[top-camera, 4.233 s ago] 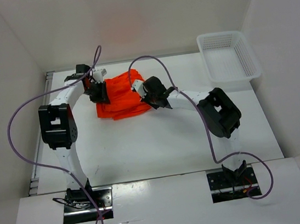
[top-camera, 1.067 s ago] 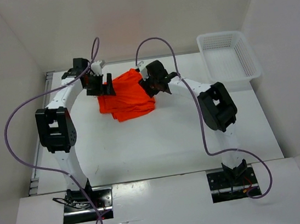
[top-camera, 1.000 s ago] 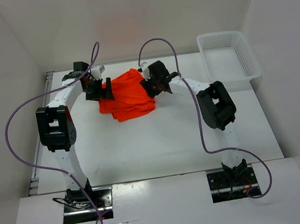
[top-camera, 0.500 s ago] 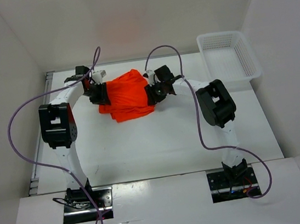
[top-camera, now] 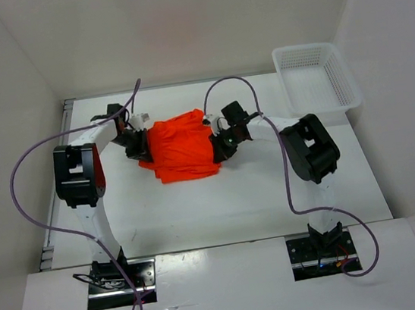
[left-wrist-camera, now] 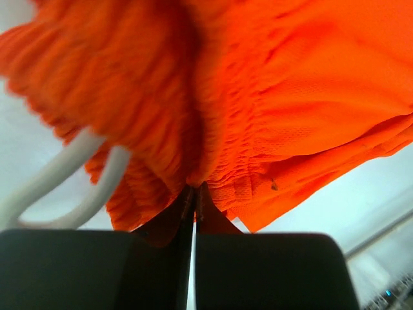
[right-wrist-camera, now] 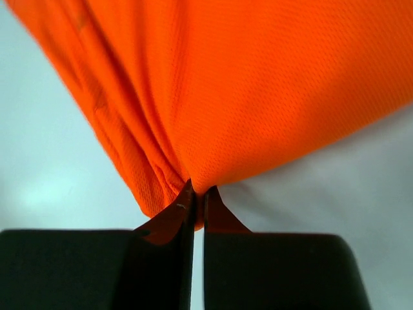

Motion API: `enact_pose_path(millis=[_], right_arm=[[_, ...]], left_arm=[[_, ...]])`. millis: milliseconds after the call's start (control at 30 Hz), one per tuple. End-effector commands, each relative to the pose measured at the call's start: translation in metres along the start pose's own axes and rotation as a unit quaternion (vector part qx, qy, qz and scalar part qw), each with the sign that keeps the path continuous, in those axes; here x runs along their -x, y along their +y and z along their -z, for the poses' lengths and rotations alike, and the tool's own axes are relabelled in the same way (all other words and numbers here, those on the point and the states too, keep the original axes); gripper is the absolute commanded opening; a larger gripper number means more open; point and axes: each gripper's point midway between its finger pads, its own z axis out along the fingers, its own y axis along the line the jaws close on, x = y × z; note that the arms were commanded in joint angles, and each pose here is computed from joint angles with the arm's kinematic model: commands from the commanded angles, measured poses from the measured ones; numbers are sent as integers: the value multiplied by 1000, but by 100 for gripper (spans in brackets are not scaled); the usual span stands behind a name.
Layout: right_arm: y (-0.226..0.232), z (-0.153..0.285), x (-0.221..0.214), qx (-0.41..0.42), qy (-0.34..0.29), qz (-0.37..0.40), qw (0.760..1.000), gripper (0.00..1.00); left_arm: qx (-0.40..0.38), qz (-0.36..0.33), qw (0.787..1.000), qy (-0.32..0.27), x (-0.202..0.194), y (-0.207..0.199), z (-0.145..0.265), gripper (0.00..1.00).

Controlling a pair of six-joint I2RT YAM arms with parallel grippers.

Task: Fold and stack the shorts
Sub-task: Fold the shorts

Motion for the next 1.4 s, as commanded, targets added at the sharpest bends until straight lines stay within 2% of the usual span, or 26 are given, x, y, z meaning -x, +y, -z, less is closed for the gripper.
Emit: enact_pose_path(millis=[0,33,67,100,133,200,267,433,500,667,767,800,867,967,1100,1133,1167,1233,1267,1367], right_arm=[[41,30,-51,65,64,22,996,0],[49,32,-53,72,64,26,995,3],[51,35,-54,72,62,27,995,13],[54,41,-47,70,52,34,996,31],[55,43,-45,69,48,37,996,61],[48,53,-9,37,16,65,997,66],[29,67,37,-19,-30,88,996,66],[-33,78,114,-91,-113,63,987,66],[-45,69,125,-101,-119,61,986,66],[-73,41,150,-114,-134,55,983,63],[-77,33,153,-105,-134,76,982,56],[-74,32,152,-94,-130,83,983,46],[-69,36,160,-85,-137,104,981,37],[-60,37,163,-72,-134,134,979,35],[-53,40,164,-71,-125,161,977,41],[-48,37,164,-68,-123,174,975,41],[-48,37,162,-68,-116,184,974,44],[-39,31,160,-64,-109,194,973,46],[-39,31,160,-64,-109,194,973,47],[-36,28,158,-66,-102,206,971,48]], left_arm=[[23,13,999,23,-23,4,18,1],[23,11,999,19,-22,2,21,3],[21,9,999,26,-26,-1,18,4],[21,9,999,26,-26,-1,18,7],[20,6,999,32,-29,-5,17,10],[24,-2,999,27,-22,-8,20,15],[24,-3,999,23,-18,-10,23,21],[24,-6,1000,19,-16,-16,36,39],[13,-1,1000,27,-23,-19,34,46],[-10,5,999,35,-34,-28,34,55],[-24,9,999,41,-40,-32,33,59],[-24,9,999,41,-40,-32,33,59],[-24,11,999,46,-42,-31,30,59],[-30,11,998,45,-40,-32,28,59],[-32,14,998,60,-45,-31,19,49],[-37,15,997,60,-44,-33,19,44],[-37,15,997,60,-44,-33,19,34],[-37,15,997,60,-44,-33,19,24],[-41,15,997,59,-44,-35,19,16],[-41,17,997,64,-48,-34,18,8]])
